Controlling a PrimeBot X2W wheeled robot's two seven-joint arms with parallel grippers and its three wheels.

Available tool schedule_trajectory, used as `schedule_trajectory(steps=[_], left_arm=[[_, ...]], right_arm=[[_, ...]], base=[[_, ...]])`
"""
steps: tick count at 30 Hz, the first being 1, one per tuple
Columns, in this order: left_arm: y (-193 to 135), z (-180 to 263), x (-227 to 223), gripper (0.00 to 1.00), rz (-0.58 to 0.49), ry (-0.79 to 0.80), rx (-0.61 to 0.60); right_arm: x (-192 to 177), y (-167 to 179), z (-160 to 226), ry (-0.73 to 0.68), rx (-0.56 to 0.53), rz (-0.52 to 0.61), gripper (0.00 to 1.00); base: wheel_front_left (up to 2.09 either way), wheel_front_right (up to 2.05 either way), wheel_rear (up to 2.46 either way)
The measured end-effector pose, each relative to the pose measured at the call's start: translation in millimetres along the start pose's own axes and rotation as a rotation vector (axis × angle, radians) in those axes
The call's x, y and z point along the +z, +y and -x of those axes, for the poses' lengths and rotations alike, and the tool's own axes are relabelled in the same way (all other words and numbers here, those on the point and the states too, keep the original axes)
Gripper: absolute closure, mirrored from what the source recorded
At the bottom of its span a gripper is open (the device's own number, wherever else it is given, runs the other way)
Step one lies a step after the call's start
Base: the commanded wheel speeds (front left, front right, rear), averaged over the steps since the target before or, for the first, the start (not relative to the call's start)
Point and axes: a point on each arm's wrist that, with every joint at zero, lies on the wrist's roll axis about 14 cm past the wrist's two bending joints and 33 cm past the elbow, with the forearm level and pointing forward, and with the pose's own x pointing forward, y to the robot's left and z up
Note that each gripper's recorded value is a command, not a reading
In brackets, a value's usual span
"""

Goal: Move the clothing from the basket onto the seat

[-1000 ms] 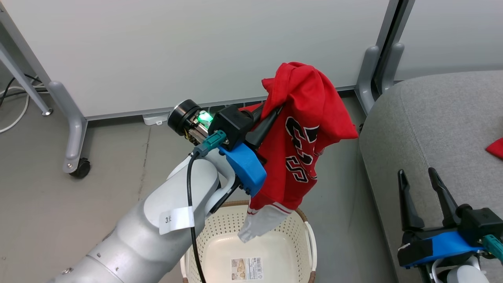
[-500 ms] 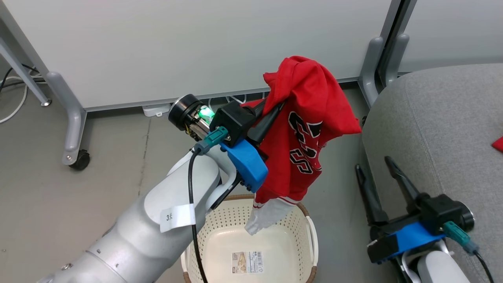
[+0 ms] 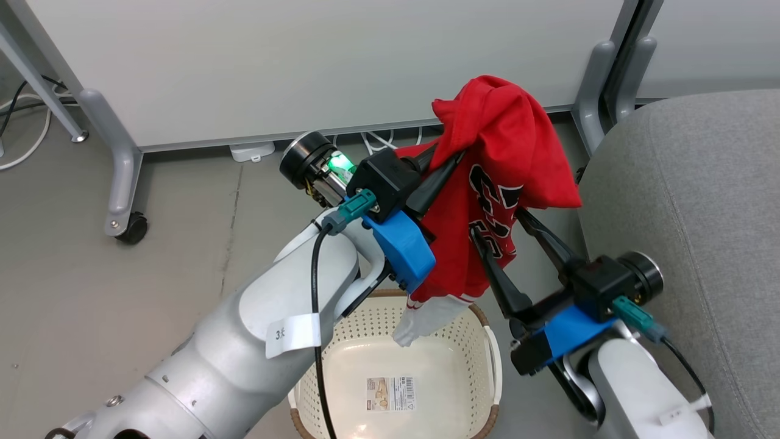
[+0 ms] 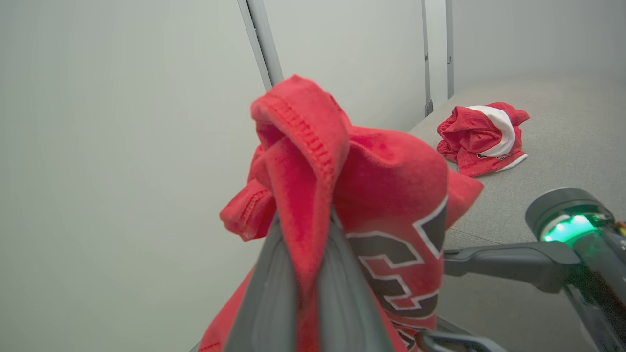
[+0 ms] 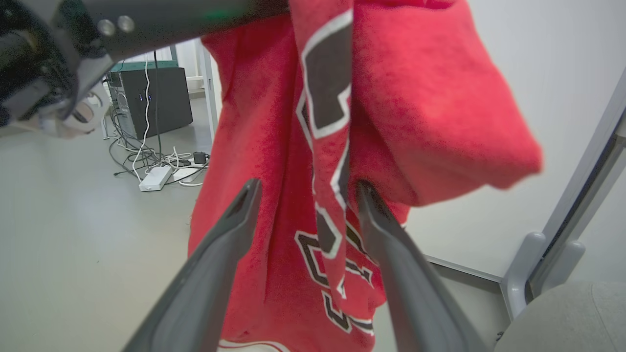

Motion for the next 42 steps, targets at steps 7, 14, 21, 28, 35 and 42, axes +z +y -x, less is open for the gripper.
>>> schedule_trajectory(steps=[7,14,21,28,35,42], left_arm=[[-1,-4,-4,1.0,0.003,0.007,-0.01],[-2,-5,-6,1.0,0.005,0.01,-0.015],[-1,-6,-8,1.0,0.008,0.014,-0.013],[-3,-7,-7,1.0,0.009,0.012,-0.018],[-3,-8,-5,0.0,0.002,0.006,-0.018],[-1,-10,-5,0.0,-0.001,0.002,-0.013]], right_arm=[[8,6,-29,-0.019,0.035,0.006,0.0],[12,9,-44,-0.028,0.044,0.0,1.0],[9,12,-44,-0.019,0.052,-0.006,1.0],[8,9,-43,-0.016,0.046,-0.003,1.0],[11,8,-43,-0.021,0.046,-0.002,1.0],[9,6,-42,-0.019,0.039,-0.006,1.0]], base=[[0.0,0.0,0.0],[0.0,0.0,0.0],[0.0,0.0,0.0],[0.0,0.0,0.0],[0.0,0.0,0.0],[0.0,0.0,0.0]])
